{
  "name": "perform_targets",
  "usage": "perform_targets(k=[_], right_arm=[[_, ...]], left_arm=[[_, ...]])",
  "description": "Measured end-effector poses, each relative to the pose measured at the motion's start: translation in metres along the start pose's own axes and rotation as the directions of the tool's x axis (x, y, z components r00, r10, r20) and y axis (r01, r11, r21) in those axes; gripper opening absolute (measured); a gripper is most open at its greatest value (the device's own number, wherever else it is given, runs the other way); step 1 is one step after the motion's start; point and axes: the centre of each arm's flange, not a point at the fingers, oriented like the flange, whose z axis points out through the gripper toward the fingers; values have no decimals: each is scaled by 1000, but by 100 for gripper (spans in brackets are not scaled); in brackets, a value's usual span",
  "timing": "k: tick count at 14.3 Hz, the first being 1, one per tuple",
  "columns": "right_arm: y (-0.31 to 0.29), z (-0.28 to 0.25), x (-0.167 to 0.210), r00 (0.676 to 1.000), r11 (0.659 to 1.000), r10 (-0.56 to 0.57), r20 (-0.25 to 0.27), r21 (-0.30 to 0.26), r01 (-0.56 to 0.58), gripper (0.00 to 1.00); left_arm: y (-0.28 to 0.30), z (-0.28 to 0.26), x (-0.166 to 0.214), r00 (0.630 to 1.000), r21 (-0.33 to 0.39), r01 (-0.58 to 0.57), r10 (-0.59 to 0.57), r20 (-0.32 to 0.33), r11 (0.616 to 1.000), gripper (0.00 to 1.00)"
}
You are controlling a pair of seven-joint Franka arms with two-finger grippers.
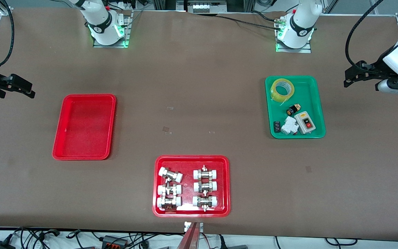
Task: Left arm passes tape to right arm into tray
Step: 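Move the left gripper toward the tape roll on the green tray, then lower the left gripper and grasp the clear tape roll by its rim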
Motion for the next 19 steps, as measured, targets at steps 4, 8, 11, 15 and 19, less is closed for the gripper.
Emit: perform_targets(k=[4, 8, 11, 15, 19], right_arm=[[0, 0, 0, 1000, 1000, 0, 0, 0, 0, 100], [0, 0, 0, 1000, 1000, 0, 1, 0, 0, 100], [0, 0, 0, 1000, 1000, 0, 1, 0, 0, 100], [0, 0, 0, 1000, 1000, 1, 2, 0, -1, 100], [1, 0, 0, 1000, 1000, 1, 2, 0, -1, 100]], left_arm=[[0, 0, 0, 1000, 0, 0, 0, 2, 1000, 100], [1, 18, -9, 992, -7, 0, 1, 126, 1000, 100], [2, 62, -12, 961, -15, -1, 5, 277, 1000, 100], [8, 159, -25, 893, -42, 71, -45, 448, 997, 100], [8, 260, -49, 878, -40, 111, -79, 473, 993, 100]])
